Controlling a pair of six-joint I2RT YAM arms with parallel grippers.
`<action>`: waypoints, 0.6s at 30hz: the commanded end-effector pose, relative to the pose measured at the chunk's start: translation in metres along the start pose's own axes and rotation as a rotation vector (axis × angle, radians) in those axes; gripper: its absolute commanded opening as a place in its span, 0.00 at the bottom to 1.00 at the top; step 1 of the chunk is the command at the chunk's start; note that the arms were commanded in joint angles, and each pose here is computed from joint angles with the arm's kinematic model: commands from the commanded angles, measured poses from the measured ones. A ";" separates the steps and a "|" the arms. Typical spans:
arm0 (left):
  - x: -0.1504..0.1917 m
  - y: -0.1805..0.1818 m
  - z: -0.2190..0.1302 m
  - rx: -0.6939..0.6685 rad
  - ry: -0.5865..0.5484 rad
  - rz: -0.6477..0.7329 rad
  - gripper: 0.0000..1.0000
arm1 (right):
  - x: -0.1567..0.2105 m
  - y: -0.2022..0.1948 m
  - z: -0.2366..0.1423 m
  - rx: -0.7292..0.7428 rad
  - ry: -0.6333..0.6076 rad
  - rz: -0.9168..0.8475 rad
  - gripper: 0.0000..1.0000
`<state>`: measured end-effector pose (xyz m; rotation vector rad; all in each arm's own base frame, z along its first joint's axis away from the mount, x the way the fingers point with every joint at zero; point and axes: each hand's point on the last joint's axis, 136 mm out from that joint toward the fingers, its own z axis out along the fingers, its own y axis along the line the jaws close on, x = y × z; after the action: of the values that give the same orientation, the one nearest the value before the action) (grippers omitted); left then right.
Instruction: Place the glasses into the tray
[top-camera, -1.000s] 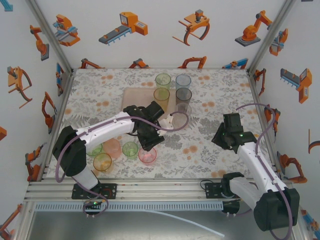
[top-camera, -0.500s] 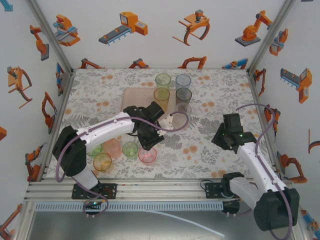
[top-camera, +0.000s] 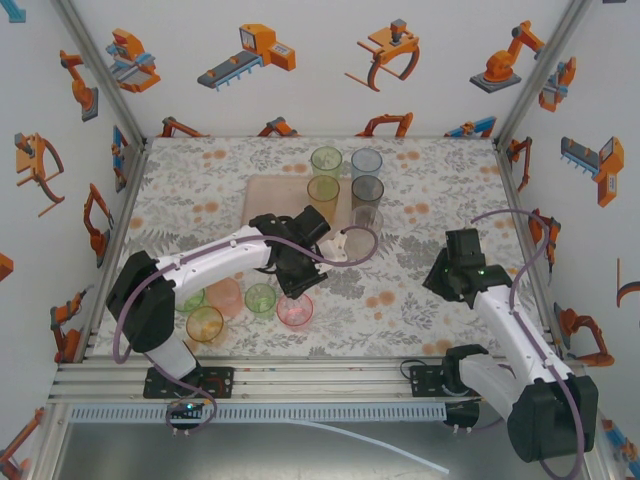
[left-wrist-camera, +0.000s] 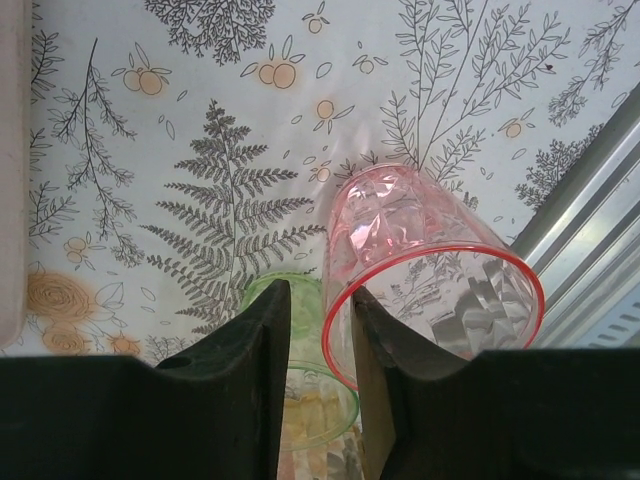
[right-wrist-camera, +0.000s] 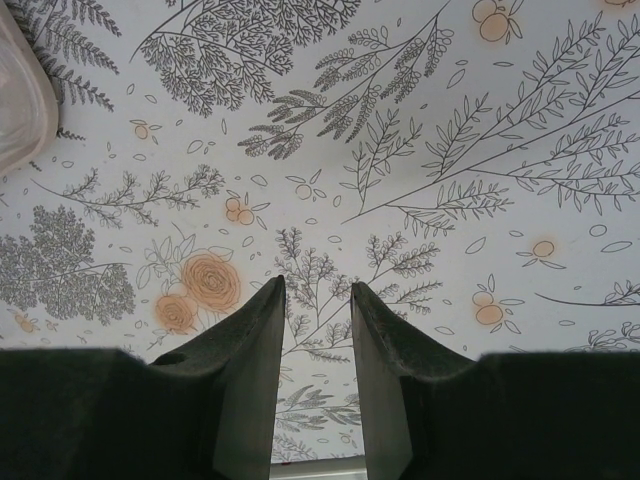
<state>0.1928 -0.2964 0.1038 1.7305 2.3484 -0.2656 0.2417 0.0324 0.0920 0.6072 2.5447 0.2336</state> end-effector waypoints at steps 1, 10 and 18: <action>0.004 -0.002 0.008 0.000 0.024 -0.003 0.33 | 0.000 -0.005 0.003 0.013 -0.008 0.027 0.34; 0.003 -0.002 0.008 -0.009 0.025 0.001 0.23 | 0.001 -0.005 0.003 0.012 -0.009 0.028 0.34; 0.000 -0.002 0.005 -0.012 0.017 -0.005 0.14 | 0.002 -0.006 0.003 0.011 -0.011 0.030 0.34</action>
<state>0.1928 -0.2991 0.1007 1.7268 2.3462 -0.2450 0.2408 0.0322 0.0891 0.6146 2.5454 0.2339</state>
